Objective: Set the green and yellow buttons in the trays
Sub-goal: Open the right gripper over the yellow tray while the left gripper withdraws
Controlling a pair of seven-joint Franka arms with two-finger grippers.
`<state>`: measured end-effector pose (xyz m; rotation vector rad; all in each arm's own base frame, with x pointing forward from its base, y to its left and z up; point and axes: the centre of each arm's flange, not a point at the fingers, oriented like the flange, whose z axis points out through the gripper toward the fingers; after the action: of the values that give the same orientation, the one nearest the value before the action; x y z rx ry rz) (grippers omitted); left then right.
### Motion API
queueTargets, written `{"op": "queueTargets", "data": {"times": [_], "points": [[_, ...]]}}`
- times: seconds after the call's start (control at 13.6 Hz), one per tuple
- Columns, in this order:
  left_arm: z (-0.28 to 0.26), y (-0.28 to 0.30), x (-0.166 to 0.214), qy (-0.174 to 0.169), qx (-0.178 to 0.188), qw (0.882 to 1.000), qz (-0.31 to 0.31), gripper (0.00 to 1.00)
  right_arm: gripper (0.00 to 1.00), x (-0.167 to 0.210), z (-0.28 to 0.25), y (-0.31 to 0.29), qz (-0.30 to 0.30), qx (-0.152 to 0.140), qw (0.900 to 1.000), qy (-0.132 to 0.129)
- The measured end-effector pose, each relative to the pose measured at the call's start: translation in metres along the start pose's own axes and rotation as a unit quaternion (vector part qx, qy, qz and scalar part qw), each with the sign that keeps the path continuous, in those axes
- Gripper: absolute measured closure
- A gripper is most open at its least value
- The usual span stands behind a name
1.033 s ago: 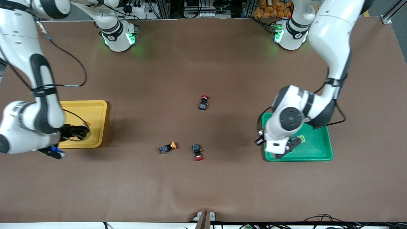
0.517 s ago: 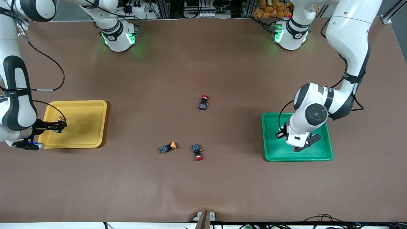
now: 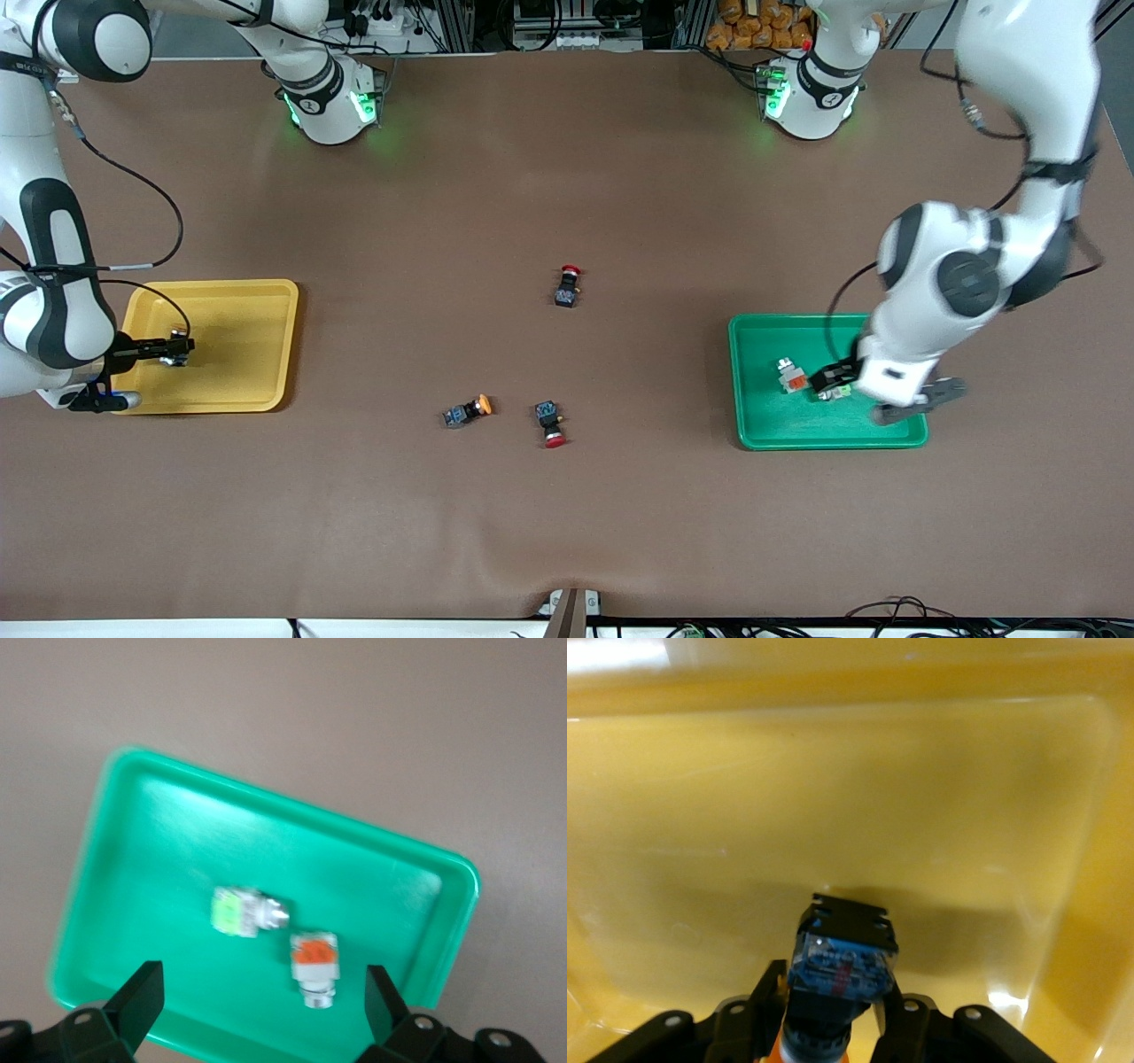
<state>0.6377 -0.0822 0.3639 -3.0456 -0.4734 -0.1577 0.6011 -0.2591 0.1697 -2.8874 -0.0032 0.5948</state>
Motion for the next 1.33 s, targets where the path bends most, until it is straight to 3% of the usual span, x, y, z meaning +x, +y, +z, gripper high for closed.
{"op": "queueTargets", "data": {"times": [0.37,0.66,0.89,1.11,1.33], "points": [[-0.13,-0.039,0.036,-0.006,0.028,1.0,-0.009,0.0,0.01,0.002,-0.004,-0.01,0.005,0.007,1.0,-0.01],[-0.215,-0.049,0.037,0.021,0.021,1.0,0.004,0.0,0.0,0.007,-0.019,-0.039,0.064,0.012,0.997,-0.031],[-0.255,-0.069,0.022,0.007,-0.023,1.0,0.0,0.0,0.0,0.016,-0.048,-0.096,0.104,0.005,0.993,-0.054],[-0.263,-0.118,0.03,-0.004,-0.071,0.997,0.039,0.0,0.0,0.023,-0.063,-0.144,0.137,0.013,0.989,-0.052],[-0.255,-0.122,0.023,-0.021,-0.061,0.997,0.053,0.0,0.0,0.029,-0.074,-0.202,0.175,0.018,0.983,-0.046]]}}
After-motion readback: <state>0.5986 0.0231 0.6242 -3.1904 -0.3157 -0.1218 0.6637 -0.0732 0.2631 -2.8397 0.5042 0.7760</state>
